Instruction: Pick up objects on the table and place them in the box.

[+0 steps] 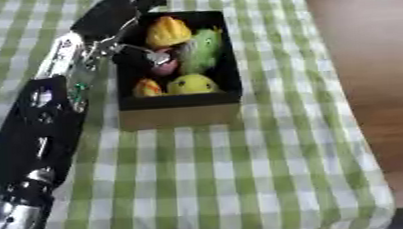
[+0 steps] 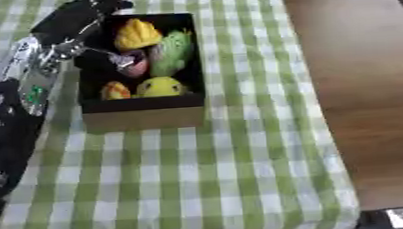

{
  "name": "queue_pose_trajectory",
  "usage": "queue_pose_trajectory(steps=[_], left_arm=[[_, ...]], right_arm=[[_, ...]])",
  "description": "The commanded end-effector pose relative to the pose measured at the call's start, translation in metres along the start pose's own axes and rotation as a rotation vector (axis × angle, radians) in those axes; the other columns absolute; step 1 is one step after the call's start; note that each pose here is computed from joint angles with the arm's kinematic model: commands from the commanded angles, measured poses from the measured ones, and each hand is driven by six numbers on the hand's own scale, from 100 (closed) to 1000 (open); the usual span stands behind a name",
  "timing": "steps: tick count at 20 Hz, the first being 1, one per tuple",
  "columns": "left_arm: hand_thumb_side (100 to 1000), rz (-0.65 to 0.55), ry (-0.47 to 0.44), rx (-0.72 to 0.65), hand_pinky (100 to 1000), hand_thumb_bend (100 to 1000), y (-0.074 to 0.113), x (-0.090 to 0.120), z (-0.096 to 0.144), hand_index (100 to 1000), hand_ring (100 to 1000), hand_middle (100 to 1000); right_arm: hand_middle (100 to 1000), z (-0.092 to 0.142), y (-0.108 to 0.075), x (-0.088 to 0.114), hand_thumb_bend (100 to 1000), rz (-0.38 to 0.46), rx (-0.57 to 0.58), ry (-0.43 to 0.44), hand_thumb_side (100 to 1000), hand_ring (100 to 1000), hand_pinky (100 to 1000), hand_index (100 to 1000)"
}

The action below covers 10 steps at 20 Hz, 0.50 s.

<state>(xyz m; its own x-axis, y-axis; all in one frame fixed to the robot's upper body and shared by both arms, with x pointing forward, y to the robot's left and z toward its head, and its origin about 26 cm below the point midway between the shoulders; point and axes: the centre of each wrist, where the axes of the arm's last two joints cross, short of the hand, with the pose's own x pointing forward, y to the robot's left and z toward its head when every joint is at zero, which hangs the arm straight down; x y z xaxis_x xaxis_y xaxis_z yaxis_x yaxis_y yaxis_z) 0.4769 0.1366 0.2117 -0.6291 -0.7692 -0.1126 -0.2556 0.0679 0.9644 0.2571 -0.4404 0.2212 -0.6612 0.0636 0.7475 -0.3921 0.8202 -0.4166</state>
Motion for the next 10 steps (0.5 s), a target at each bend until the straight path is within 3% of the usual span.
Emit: queue_pose_trajectory(steps=[1,3,10], left_arm=[[676,-0.023,-0.005,0.057,931,471,0.019,-0.003,-0.003,935,882,816],[652,-0.019,-0.007,0.069,924,411,0.022,-0.005,-0.001,926,877,810],[618,-0.033,-0.082,0.069,906,361,0.044,-0.034,0.027,908,862,793]], right_arm=[[606,-0.003,-0.006,0.008,100,0.037,0.008,-0.002,891,1000,1000,991],[607,-0.001,-0.006,0.008,100,0.040,0.001,0.000,890,1000,1000,991],[607,0.015,-0.006,0.009,100,0.049,-0.041,0.028,885,1000,1000,991]])
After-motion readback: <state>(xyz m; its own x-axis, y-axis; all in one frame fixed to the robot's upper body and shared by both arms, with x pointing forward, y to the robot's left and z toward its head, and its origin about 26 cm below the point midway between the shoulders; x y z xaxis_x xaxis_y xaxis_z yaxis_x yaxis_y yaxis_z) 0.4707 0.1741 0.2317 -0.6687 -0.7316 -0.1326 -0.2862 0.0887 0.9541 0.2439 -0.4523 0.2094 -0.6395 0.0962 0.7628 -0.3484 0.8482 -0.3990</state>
